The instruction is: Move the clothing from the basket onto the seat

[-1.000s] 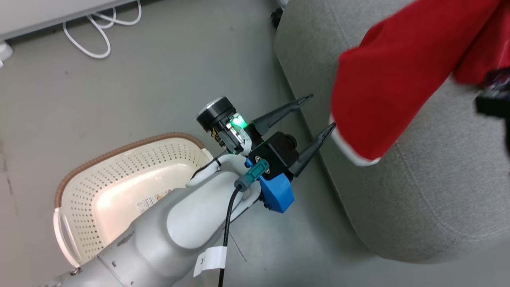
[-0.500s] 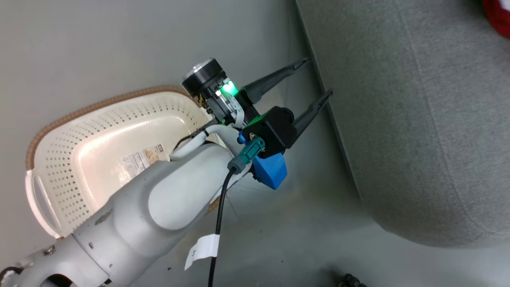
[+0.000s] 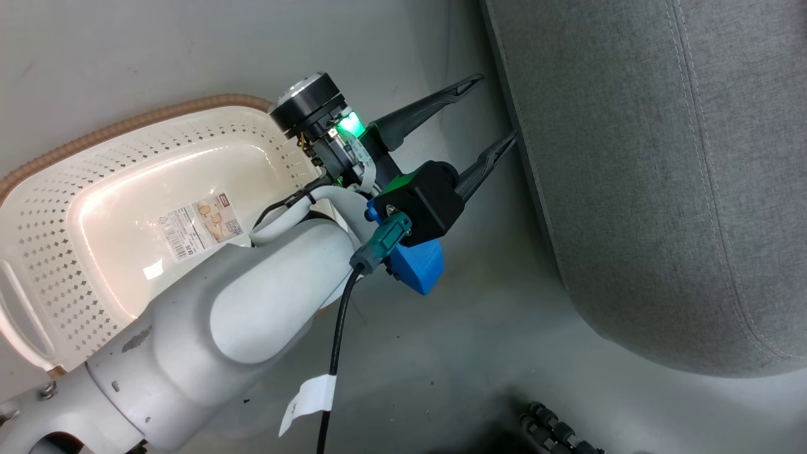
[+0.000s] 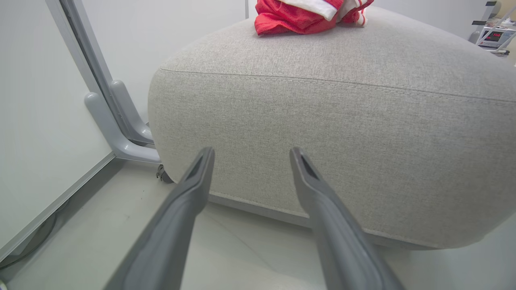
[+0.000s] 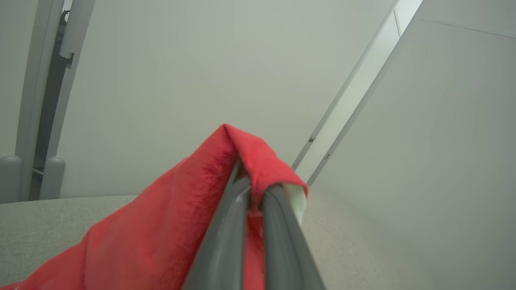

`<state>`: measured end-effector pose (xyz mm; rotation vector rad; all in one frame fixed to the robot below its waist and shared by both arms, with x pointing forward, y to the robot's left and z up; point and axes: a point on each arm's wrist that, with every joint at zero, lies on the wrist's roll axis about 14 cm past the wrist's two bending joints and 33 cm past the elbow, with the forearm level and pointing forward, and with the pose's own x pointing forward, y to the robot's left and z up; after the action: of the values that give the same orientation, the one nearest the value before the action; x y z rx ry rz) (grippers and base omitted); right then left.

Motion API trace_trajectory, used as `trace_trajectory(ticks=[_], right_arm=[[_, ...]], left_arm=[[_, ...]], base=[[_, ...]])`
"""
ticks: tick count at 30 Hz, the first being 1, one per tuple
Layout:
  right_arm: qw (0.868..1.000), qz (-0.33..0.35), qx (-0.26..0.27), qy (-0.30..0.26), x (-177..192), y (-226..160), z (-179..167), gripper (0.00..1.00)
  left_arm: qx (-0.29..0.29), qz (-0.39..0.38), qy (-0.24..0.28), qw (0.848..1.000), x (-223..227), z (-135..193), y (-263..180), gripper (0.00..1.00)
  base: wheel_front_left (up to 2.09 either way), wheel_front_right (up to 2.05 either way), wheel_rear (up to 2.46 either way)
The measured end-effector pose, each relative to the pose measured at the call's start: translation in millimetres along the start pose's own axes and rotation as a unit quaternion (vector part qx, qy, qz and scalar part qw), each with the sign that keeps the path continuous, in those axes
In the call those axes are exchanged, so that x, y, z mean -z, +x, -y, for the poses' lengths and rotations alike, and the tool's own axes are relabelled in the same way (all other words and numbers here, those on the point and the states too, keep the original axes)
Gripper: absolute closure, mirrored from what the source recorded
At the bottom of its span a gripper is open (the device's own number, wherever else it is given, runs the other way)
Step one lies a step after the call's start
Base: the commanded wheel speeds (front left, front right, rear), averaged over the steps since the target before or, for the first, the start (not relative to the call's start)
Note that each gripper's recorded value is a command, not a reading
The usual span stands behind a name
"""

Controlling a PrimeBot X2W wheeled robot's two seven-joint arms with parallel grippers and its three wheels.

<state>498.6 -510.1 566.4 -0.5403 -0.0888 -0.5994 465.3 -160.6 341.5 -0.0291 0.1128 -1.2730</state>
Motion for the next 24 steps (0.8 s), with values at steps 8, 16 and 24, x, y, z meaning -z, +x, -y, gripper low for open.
trace_trajectory(ticks=[8,16,24], right_arm=[[0.995,-0.091,-0.028,0.024,65.1,-36.8,-41.5,1.00],[0.992,-0.118,-0.021,0.043,78.6,-45.9,-39.4,0.07],[0.988,-0.146,-0.006,0.057,82.6,-84.9,-11.5,0.00]], left_arm=[[0.001,-0.008,-0.001,1.000,7.3,-1.6,-3.3,0.00],[-0.003,-0.009,0.007,1.000,1.8,-3.5,-5.9,0.00],[-0.002,0.011,0.016,1.000,-25.4,8.3,-6.2,0.00]], base=[[0.00,0.00,0.00],[0.00,0.00,0.00],[0.00,0.00,0.00]])
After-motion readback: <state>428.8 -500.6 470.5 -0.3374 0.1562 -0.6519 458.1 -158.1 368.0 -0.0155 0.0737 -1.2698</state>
